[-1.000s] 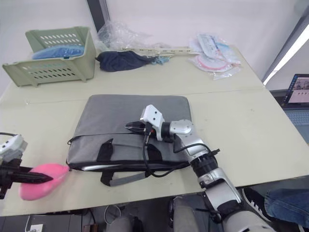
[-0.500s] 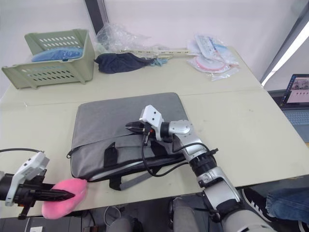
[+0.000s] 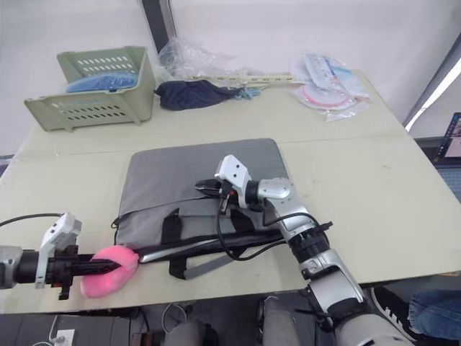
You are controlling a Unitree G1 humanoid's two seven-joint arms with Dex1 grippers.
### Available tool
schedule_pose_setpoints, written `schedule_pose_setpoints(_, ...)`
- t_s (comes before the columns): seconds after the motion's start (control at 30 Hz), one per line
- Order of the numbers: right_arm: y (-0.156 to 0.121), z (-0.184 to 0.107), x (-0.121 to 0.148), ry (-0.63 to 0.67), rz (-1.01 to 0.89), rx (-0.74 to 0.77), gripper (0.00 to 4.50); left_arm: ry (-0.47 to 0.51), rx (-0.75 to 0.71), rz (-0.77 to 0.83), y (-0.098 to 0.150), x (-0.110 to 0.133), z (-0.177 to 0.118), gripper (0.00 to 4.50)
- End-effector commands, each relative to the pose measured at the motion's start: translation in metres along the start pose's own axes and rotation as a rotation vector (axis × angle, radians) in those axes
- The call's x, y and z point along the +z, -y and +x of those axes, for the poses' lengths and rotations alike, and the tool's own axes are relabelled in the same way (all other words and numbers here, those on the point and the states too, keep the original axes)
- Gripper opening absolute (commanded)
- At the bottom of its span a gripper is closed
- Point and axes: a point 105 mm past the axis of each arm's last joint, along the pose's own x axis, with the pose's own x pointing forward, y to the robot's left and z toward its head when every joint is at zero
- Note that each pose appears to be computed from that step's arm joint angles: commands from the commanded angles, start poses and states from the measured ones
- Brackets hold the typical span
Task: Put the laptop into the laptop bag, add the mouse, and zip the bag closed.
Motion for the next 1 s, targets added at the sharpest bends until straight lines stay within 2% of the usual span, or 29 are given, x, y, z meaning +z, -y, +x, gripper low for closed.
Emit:
schedule_pose_setpoints(0.03,-0.006,-0.001,-0.017,-0.067,0.063,-0.006,0.0,0.048,0.119,0.062,-0.023,0.016,-0.001,0.03)
schedule_pose_setpoints(0.17,-0.005,-0.005,-0.01,-0.06,0.061,-0.013,0.0,0.051,0.119,0.067,-0.031,0.022,-0.006,0.03)
schedule_pose_setpoints(0.27,-0.008,-0.01,-0.003,-0.04,0.089,-0.005,0.0,0.034,0.019,0.049,-0.017,0.022,-0.011,0.03)
schedule_pose_setpoints(0.3,-0.01,-0.013,0.001,-0.029,0.1,0.005,0.5,0.035,-0.02,0.047,-0.011,0.024,-0.015,0.0)
schedule_pose_setpoints(0.37,-0.012,-0.021,0.011,-0.003,0.119,0.007,0.9,0.052,-0.038,0.013,-0.009,0.03,-0.025,0.94)
schedule_pose_setpoints(0.4,-0.012,-0.028,0.018,0.009,0.126,0.002,1.34,0.054,-0.027,0.0,-0.011,0.032,-0.032,1.28)
schedule_pose_setpoints(0.5,-0.013,-0.052,0.034,0.025,0.138,-0.014,2.82,0.043,0.004,-0.024,-0.013,0.037,-0.052,2.88)
schedule_pose_setpoints(0.57,-0.011,-0.079,0.047,0.029,0.159,-0.039,3.92,-0.008,0.035,-0.031,-0.016,0.035,-0.072,3.89)
schedule_pose_setpoints(0.6,-0.012,-0.087,0.05,0.026,0.169,-0.046,4.32,-0.025,0.044,-0.032,-0.016,0.034,-0.078,4.27)
schedule_pose_setpoints(0.67,-0.009,-0.118,0.052,-0.008,0.202,-0.092,4.43,-0.037,0.13,-0.018,-0.031,0.037,-0.098,4.4)
schedule_pose_setpoints(0.8,0.0,-0.176,0.048,-0.106,0.307,-0.238,4.43,0.088,0.217,-0.012,-0.056,0.057,-0.119,4.4)
schedule_pose_setpoints(0.9,0.009,-0.202,0.041,-0.144,0.371,-0.345,4.43,0.165,0.245,0.034,-0.074,0.069,-0.107,4.4)
schedule_pose_setpoints(1.0,0.021,-0.228,0.024,-0.162,0.507,-0.48,4.43,0.25,0.185,-0.009,-0.087,0.078,-0.069,4.4)
